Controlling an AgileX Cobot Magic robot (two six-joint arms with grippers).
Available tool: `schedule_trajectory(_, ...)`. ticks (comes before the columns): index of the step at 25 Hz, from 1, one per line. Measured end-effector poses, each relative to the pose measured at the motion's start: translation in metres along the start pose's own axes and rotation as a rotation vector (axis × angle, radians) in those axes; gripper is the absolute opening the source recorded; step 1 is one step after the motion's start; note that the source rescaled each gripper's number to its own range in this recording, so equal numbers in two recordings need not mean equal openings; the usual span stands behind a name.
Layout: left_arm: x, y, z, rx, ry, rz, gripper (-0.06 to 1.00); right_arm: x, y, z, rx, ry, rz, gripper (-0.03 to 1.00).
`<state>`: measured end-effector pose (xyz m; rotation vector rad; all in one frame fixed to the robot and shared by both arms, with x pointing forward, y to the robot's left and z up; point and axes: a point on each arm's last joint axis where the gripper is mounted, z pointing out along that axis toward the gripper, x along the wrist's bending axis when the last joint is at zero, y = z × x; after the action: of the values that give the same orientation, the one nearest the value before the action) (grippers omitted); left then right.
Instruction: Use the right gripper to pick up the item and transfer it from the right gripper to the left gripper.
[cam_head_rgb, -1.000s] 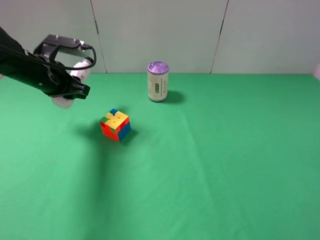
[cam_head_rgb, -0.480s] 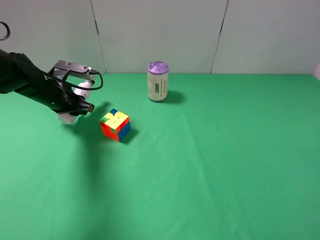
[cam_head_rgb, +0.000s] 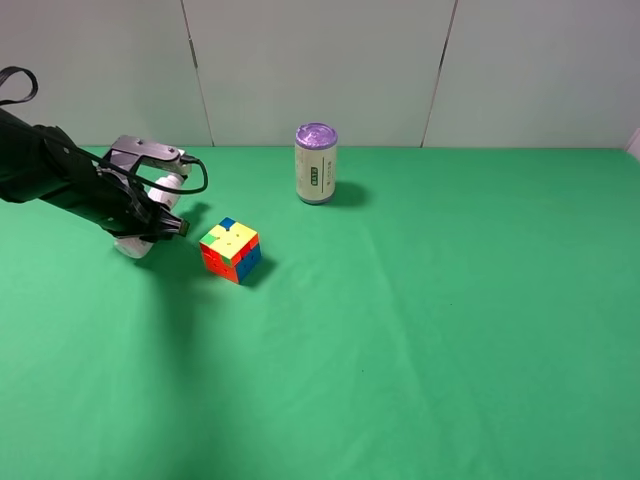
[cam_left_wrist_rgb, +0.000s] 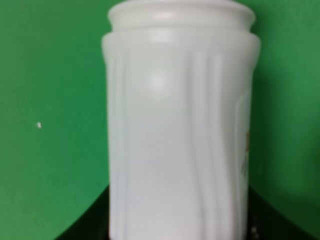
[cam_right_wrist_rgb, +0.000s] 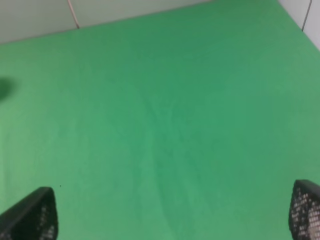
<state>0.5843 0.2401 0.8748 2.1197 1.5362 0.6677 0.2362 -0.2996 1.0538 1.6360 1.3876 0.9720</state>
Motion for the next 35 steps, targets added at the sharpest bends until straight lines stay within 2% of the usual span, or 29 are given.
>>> schedule_trajectory(6, 0.0, 0.0, 0.0, 0.001, 0.0, 0.0, 0.02, 0.0, 0.0, 0.0, 0.0, 0.0, 0.0, 1.0)
schedule_trajectory(7, 0.0, 0.0, 0.0, -0.001, 0.001, 0.0, 0.09, 0.0, 0.0, 0.0, 0.0, 0.0, 0.0, 1.0)
schedule_trajectory(12, 0.001, 0.002, -0.001, -0.019, 0.012, 0.001, 0.76, 0.0, 0.0, 0.0, 0.001, 0.0, 0.0, 1.0)
schedule_trajectory(13, 0.002, 0.005, -0.004, -0.032, 0.015, 0.0, 0.84, 0.0, 0.0, 0.0, 0.0, 0.0, 0.0, 1.0)
schedule_trajectory(15, 0.003, 0.011, -0.012, -0.06, 0.02, -0.001, 0.91, 0.0, 0.0, 0.0, 0.0, 0.0, 0.0, 1.0)
schedule_trajectory(18, 0.006, 0.026, -0.032, -0.127, 0.026, -0.004, 0.95, 0.0, 0.0, 0.0, 0.0, 0.0, 0.0, 1.0)
schedule_trajectory(25, 0.009, 0.046, -0.096, -0.255, 0.01, 0.0, 0.97, 0.0, 0.0, 0.0, 0.0, 0.0, 0.0, 1.0)
schedule_trajectory(30, 0.01, 0.038, -0.148, -0.359, 0.023, 0.019, 0.97, 0.0, 0.0, 0.0, 0.0, 0.0, 0.0, 1.0)
schedule_trajectory(35, 0.007, 0.021, -0.2, -0.423, -0.003, 0.02, 0.97, 0.0, 0.0, 0.0, 0.0, 0.0, 0.0, 1.0)
